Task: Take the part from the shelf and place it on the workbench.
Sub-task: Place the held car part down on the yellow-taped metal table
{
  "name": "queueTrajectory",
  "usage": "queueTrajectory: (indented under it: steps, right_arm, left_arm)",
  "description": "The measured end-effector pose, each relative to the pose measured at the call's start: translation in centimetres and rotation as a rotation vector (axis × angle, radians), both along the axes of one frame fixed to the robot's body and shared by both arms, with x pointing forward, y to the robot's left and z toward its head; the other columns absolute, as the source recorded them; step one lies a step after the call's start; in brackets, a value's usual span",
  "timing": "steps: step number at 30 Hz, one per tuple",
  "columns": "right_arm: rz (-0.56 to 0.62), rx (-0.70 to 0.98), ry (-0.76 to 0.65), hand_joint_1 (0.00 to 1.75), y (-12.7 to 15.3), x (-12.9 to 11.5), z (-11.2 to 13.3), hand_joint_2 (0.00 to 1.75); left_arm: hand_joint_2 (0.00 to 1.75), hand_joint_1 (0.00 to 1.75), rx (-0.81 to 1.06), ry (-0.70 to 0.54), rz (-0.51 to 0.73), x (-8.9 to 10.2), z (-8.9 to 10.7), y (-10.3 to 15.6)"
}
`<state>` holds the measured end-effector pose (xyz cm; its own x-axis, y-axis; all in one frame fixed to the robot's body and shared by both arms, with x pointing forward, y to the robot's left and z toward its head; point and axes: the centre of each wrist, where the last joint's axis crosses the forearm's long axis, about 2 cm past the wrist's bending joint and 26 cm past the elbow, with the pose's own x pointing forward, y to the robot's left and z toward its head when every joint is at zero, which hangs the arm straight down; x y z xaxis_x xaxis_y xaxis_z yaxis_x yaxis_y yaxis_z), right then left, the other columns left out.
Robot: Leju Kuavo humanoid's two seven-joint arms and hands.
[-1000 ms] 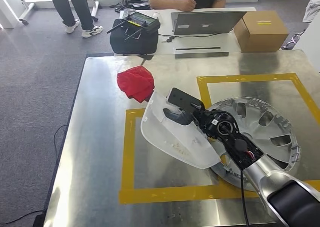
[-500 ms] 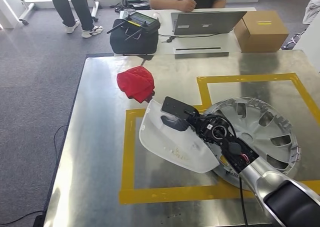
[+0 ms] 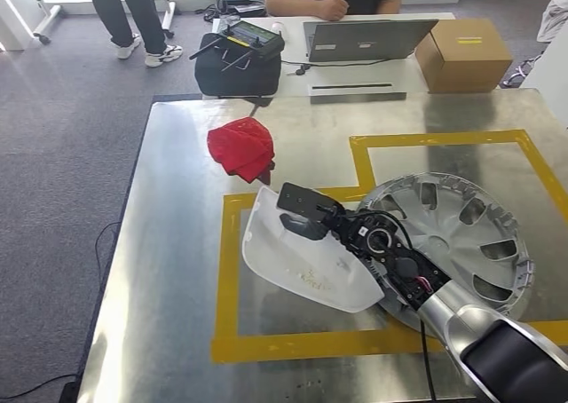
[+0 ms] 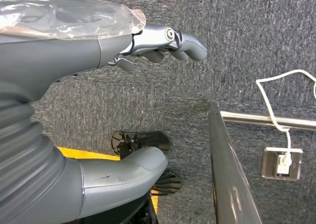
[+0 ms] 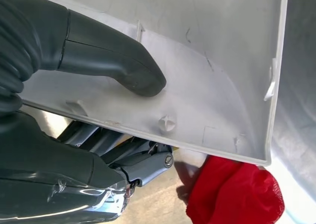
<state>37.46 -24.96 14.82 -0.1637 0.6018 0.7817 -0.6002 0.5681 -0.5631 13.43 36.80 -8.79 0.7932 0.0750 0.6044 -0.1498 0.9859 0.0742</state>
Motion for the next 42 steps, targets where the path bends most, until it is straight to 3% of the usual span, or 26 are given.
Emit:
queueTrajectory:
  steps: [1,4,5,8,31,36,42]
  right_arm:
    - [0.001,-0.001,0.002,1.75,0.1,0.0,-0.1,1.75]
    - [0.004,-0.004,0.005,0.44,0.2,-0.1,-0.2,0.44]
    - [0.004,-0.005,0.006,0.00,0.2,-0.1,-0.2,0.00]
    - [0.003,-0.005,0.008,0.00,0.3,0.0,-0.2,0.00]
    - [-0.009,0.016,0.016,0.00,0.5,0.3,0.2,0.00]
    - [-0.009,0.132,0.038,0.00,0.3,0.8,1.2,0.00]
    - [-0.011,0.331,0.021,0.00,-0.2,1.8,4.3,0.00]
  left_arm:
    - [1.75,0.00,0.000,0.000,0.000,0.0,0.0,0.0]
    - [1.75,0.00,-0.002,0.000,0.000,0.0,0.0,0.0]
    - [1.31,0.00,-0.004,0.000,0.000,0.0,0.0,0.0]
    - [0.00,0.00,-0.011,-0.011,0.004,0.0,0.0,0.0]
    - [0.00,0.00,0.019,-0.015,0.010,-0.1,0.0,0.2]
    - [0.00,0.00,0.022,0.003,0.014,-0.1,0.0,0.3]
    - [0.00,0.00,0.017,0.039,0.017,-0.3,-0.1,0.3]
